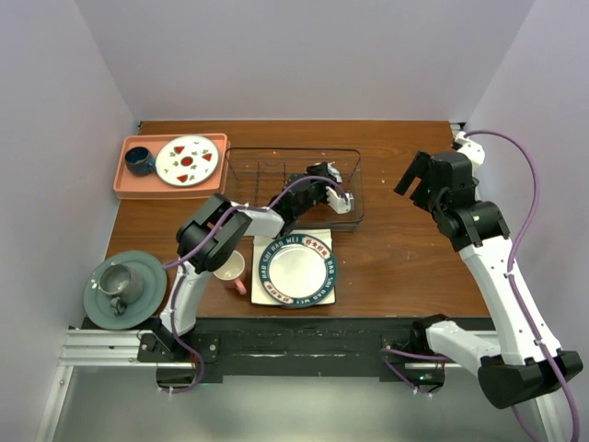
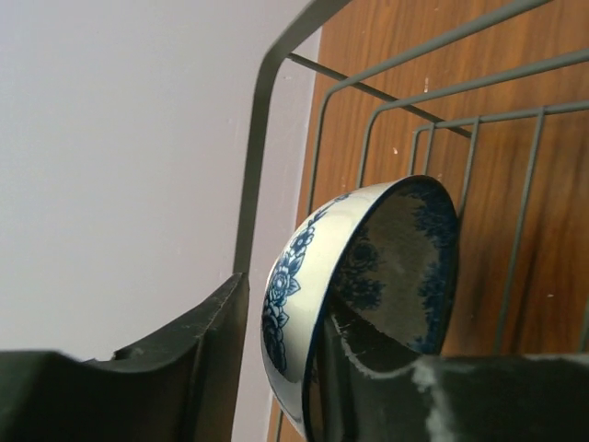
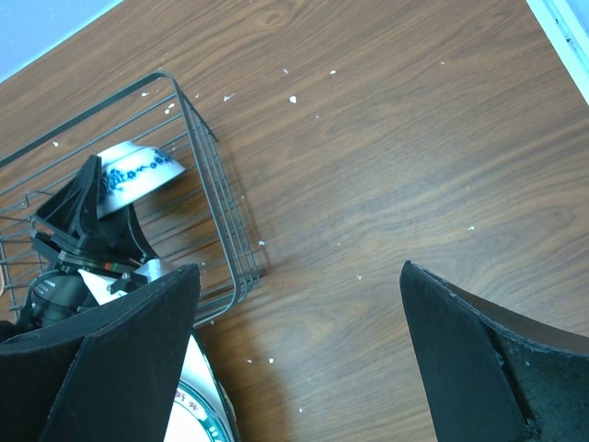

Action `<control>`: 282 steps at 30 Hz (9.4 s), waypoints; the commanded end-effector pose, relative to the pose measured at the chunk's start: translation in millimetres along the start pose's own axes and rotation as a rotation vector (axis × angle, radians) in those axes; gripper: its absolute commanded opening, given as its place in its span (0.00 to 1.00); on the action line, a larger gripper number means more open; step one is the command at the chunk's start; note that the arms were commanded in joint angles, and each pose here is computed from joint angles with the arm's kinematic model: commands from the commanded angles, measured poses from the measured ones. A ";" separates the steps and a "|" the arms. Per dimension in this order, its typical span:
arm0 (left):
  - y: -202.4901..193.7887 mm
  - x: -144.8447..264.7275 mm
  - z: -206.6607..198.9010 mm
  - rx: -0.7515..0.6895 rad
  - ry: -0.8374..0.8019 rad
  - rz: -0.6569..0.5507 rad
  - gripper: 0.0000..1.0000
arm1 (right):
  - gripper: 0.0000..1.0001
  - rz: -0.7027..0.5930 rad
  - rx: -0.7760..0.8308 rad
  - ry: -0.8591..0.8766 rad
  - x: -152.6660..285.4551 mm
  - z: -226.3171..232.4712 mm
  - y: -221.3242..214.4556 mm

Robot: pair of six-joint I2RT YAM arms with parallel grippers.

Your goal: Load the mixed dishes into the dish rack

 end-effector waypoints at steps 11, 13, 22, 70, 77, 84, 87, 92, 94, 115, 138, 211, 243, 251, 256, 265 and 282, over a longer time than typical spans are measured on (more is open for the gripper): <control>31.2 20.8 34.1 0.141 0.046 -0.045 0.99 | 0.93 -0.039 -0.007 -0.007 -0.4 -2.8 2.3; 33.9 23.0 37.0 0.154 0.037 -0.042 1.00 | 0.93 -0.043 -0.011 -0.006 0.3 -3.2 2.9; 50.6 32.4 45.9 0.297 -0.175 0.002 1.00 | 0.93 -0.047 -0.021 0.006 3.1 -3.4 3.1; 70.9 262.4 109.6 1.541 0.336 0.299 1.00 | 0.92 0.362 0.137 0.867 -10.6 58.3 -118.7; 37.6 304.5 65.9 1.607 0.508 0.687 0.95 | 0.90 0.379 0.176 0.803 -14.7 76.2 -119.9; 29.0 342.5 24.5 1.748 0.524 0.881 0.88 | 0.90 0.365 0.166 0.714 -23.8 79.6 -114.9; 25.3 352.0 10.4 1.777 0.535 0.949 0.86 | 0.90 0.364 0.160 0.714 -26.5 84.3 -110.4; 24.0 351.9 1.8 1.819 0.548 1.003 0.79 | 0.90 0.375 0.159 0.705 -31.2 88.6 -110.2; 21.7 351.0 -3.2 1.820 0.560 1.060 0.78 | 0.90 0.375 0.159 0.702 -31.7 88.5 -110.4; 33.8 342.9 16.8 1.795 0.449 1.021 0.00 | 0.90 0.368 0.169 0.663 -22.3 79.3 -106.9; 117.5 304.7 142.3 1.725 0.023 0.173 0.00 | 0.37 0.312 0.364 0.507 -86.0 128.6 -65.5; 233.8 276.3 244.0 1.564 -0.827 -1.010 0.00 | 0.99 -0.420 0.061 1.491 160.8 63.9 47.9; 229.0 236.9 223.7 1.631 -0.660 -0.929 0.00 | 0.99 -0.390 -0.031 1.773 158.2 94.8 56.7; 224.4 226.2 218.9 1.639 -0.638 -0.901 0.00 | 0.99 -0.376 -0.044 1.754 150.9 100.1 57.2; 221.4 218.0 213.6 1.654 -0.632 -0.869 0.00 | 0.99 -0.341 -0.044 1.732 144.2 103.4 55.3; 214.1 208.4 206.6 1.664 -0.586 -0.800 0.00 | 0.57 -0.286 -0.047 1.660 133.8 106.8 51.8; 195.0 230.7 198.6 1.660 -0.385 -0.648 0.60 | 0.00 -0.255 -0.097 1.473 121.0 103.2 46.7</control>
Point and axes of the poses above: each gripper's point midway between its finger pads, its own x axis back along the fingers, its own z axis along the line the jaws close on, y = z × x, the point moved 10 cm from there along x, back along the fingers, and after that the axes turned 10 degrees about x, right-handed, at the moved point
